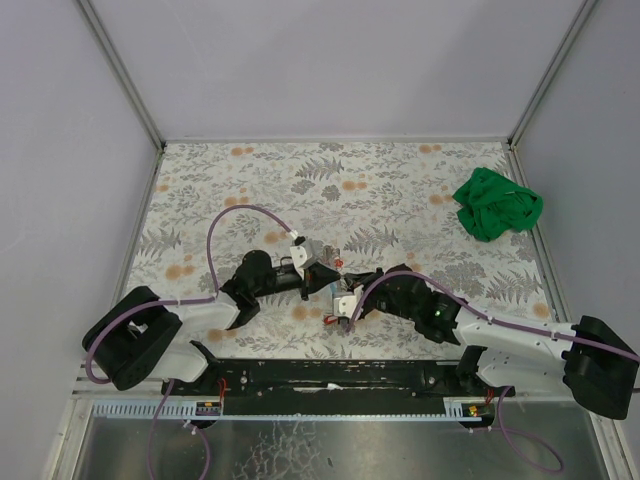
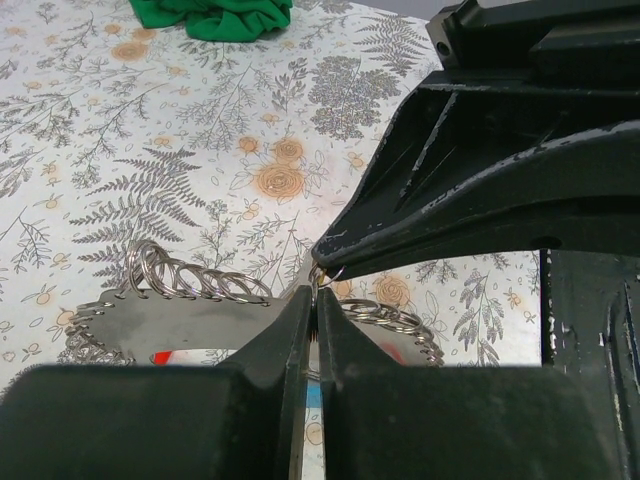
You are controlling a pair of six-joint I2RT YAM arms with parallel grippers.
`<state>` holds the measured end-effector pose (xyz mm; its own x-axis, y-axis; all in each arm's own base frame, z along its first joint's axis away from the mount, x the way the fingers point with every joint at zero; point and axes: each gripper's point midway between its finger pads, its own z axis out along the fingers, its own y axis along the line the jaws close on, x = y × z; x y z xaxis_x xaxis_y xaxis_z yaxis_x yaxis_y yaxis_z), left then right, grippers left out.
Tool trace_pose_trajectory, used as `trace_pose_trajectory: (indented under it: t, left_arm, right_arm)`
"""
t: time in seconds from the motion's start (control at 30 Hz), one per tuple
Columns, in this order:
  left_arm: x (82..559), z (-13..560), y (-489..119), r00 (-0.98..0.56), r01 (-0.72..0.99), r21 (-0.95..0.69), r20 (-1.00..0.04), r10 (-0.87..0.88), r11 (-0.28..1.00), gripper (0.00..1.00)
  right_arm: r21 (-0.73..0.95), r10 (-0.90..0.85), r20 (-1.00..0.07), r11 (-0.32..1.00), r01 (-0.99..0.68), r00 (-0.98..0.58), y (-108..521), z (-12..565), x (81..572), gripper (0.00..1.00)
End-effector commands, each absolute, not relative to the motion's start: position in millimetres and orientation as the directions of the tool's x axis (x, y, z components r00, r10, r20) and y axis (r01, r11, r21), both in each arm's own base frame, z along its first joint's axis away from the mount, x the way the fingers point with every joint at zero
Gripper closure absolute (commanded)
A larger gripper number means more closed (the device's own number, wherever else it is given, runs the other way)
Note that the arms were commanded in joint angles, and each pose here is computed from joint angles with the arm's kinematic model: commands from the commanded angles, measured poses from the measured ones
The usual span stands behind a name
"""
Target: Put the keys on the keyring
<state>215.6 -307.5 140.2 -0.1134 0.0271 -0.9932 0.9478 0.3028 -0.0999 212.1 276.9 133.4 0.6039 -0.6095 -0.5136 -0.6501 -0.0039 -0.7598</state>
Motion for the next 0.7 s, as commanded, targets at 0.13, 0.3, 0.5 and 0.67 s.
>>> trace_pose_trajectory:
  t: [0.13,0.3,0.5,0.67]
  left_arm:
    - [216,162,-306,-0.065,0.948,-0.079,-0.996,-0.058,0.307,1.00]
    - [214,170,-309,-0.068,0.954,-0.096,-0.992,-0.108,0.285,1.00]
    - [211,184,-313,-0.072,0.960,-0.116,-0.982,-0.174,0.256,1.00]
    - [208,193,-315,-0.081,0.963,-0.135,-0.970,-0.228,0.231,1.00]
  right_arm:
    - [-0.712,-0.651,-0.557,0.054,-0.700,0.515,266,108,214,1.00]
    - [-0.700,-0.614,-0.579,0.037,-0.713,0.537,276,106,209,1.00]
    - [-0.703,-0.592,-0.590,0.043,-0.710,0.549,282,110,210,1.00]
    - [-0.698,-0.554,-0.618,0.058,-0.714,0.559,289,115,209,1.00]
